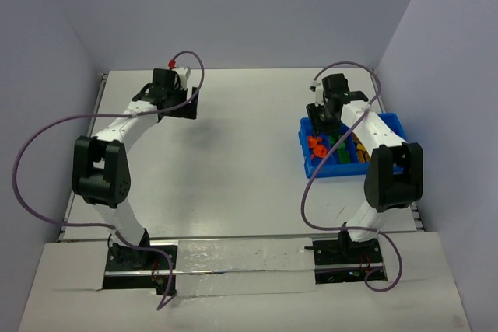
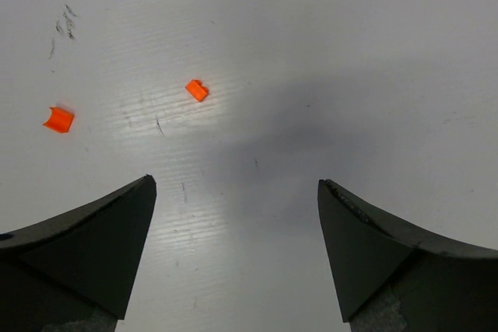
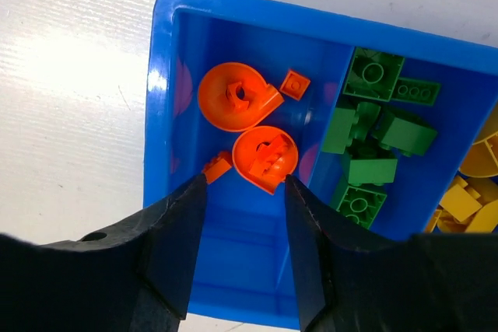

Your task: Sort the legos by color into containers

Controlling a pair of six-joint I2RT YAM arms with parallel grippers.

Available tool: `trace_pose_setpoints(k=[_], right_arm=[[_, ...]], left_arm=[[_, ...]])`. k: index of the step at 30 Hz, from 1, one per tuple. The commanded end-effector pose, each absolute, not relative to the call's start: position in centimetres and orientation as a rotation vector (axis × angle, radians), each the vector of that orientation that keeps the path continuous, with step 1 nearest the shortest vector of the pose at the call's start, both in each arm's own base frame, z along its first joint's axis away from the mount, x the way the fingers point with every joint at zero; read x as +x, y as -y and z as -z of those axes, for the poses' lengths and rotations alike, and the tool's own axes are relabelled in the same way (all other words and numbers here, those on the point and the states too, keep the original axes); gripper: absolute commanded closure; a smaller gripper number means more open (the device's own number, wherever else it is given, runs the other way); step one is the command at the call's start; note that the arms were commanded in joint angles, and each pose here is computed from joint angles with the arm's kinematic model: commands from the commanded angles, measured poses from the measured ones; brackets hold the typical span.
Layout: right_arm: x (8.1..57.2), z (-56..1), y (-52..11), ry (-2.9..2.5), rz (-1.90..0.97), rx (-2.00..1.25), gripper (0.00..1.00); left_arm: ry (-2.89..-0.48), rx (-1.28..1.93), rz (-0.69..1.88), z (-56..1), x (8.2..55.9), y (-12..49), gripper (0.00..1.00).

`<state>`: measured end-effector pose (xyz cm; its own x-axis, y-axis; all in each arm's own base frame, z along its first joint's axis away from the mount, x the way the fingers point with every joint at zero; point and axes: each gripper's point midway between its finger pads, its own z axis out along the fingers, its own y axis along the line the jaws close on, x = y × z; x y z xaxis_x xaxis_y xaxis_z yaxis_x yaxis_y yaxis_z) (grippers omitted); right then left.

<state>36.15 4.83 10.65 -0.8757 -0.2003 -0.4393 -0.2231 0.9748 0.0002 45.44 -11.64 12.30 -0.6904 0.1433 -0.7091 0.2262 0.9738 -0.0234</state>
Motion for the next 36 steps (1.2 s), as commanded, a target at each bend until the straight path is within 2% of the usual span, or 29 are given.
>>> trace_pose_setpoints(k=[1, 7, 8, 9, 16, 24, 36], right_arm=[[37.3, -12.4, -5.0, -2.636, -0.074, -0.295, 0.44], [37.6, -15.9, -6.9, -2.571, -0.179, -0.292, 0.29], [37.7, -16.6, -7.3, -2.555, -0.191, -0.297, 0.22], [37.8, -17.3, -7.6, -2.540, -0.203, -0.296, 0.10], [37.8, -18.6, -9.1, -2.523, -0.268, -0.308, 0.07], [37.7, -18.2, -9.4, -2.541, -0.296, -0.303, 0.07], [37.9, -17.8, -9.5, -2.560, -0.305, -0.301, 0.07]], left_arm=[[-2.329, 0.270, 0.094, -13.1, 48.0, 10.6, 0.10], [-2.368, 0.344, 0.086, -10.9, 49.9, 9.9, 0.28], [-2.383, 0.367, 0.079, -10.1, 50.3, 9.9, 0.31], [-2.387, 0.388, 0.073, -9.7, 50.6, 9.9, 0.34], [-2.330, 0.673, 0.081, -8.4, 52.7, 9.5, 0.36], [-2.344, 0.931, 0.255, -6.1, 52.7, 9.1, 0.39], [-2.308, 1.064, 0.479, -3.6, 50.9, 10.9, 0.43]])
